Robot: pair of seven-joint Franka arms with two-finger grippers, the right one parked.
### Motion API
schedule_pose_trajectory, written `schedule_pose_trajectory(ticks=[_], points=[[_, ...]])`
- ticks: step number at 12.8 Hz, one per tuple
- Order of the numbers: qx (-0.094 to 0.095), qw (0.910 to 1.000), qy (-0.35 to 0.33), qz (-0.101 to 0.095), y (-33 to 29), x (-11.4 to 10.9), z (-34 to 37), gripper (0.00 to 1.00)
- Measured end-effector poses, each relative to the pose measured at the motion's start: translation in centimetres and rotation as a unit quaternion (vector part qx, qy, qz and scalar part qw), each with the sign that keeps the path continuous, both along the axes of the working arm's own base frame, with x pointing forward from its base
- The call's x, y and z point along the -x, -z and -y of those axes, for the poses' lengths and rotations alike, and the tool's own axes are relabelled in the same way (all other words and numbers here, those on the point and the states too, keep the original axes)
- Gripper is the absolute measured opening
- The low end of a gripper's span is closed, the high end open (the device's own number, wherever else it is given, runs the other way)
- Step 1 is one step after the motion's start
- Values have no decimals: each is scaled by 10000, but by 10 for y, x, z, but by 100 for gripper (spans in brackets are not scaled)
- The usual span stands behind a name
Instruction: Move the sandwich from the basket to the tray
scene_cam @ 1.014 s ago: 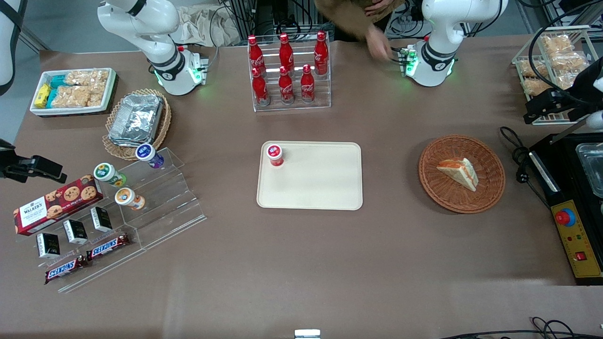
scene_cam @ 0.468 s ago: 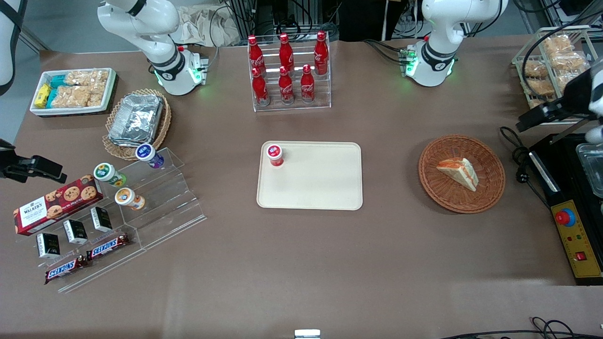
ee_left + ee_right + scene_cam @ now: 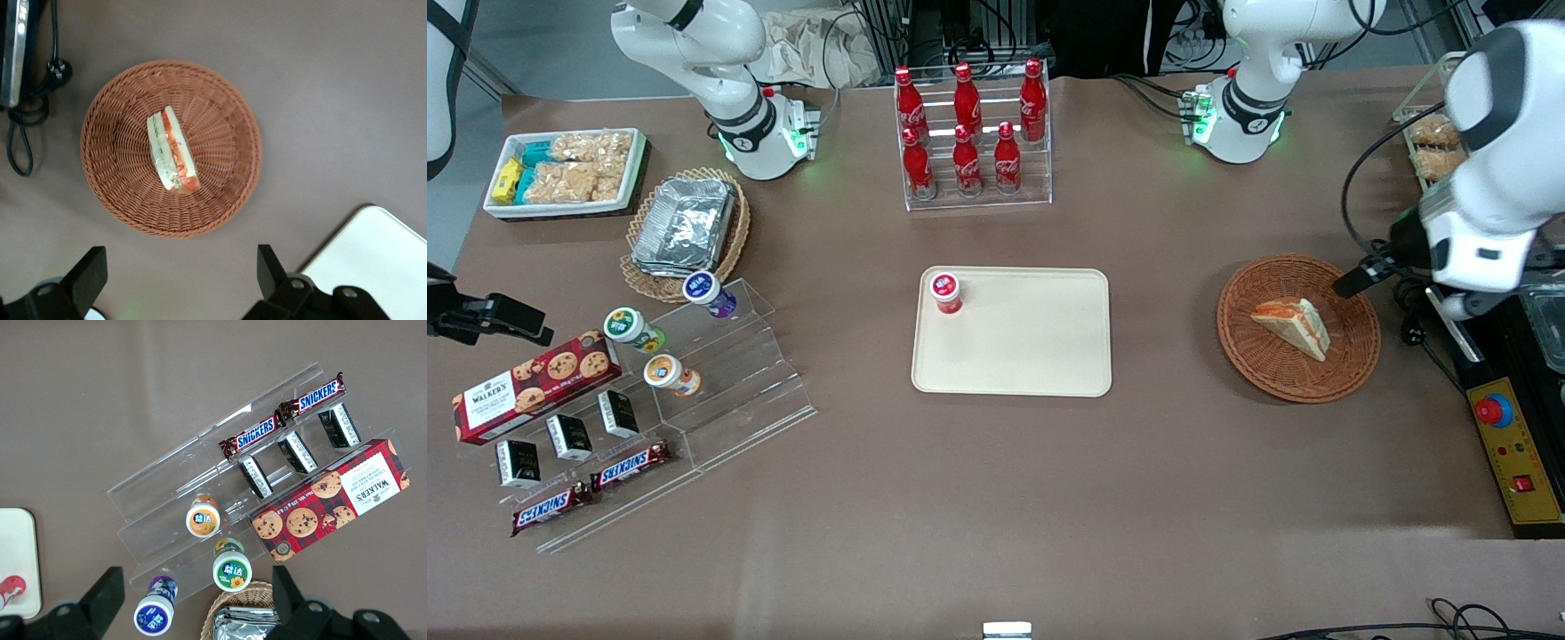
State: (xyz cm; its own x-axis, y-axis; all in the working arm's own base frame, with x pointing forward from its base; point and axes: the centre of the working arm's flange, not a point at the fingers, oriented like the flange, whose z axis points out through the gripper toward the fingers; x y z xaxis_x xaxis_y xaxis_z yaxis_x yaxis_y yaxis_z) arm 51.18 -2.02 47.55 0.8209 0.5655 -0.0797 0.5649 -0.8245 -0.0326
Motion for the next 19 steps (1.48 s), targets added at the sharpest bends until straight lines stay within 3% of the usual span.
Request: schedule_pose_trajectory(ticks=[5,8,10,16,19], points=[[-73,9995,-184,250,81,31,-17,100],[-133,9980,-264,564,137,54,-24,100],[-137,9969,-442,643,170,66,-39,100],[-117,9911,-847,1018,225,66,-42,100],[-112,9912,-877,990,238,68,-41,100]])
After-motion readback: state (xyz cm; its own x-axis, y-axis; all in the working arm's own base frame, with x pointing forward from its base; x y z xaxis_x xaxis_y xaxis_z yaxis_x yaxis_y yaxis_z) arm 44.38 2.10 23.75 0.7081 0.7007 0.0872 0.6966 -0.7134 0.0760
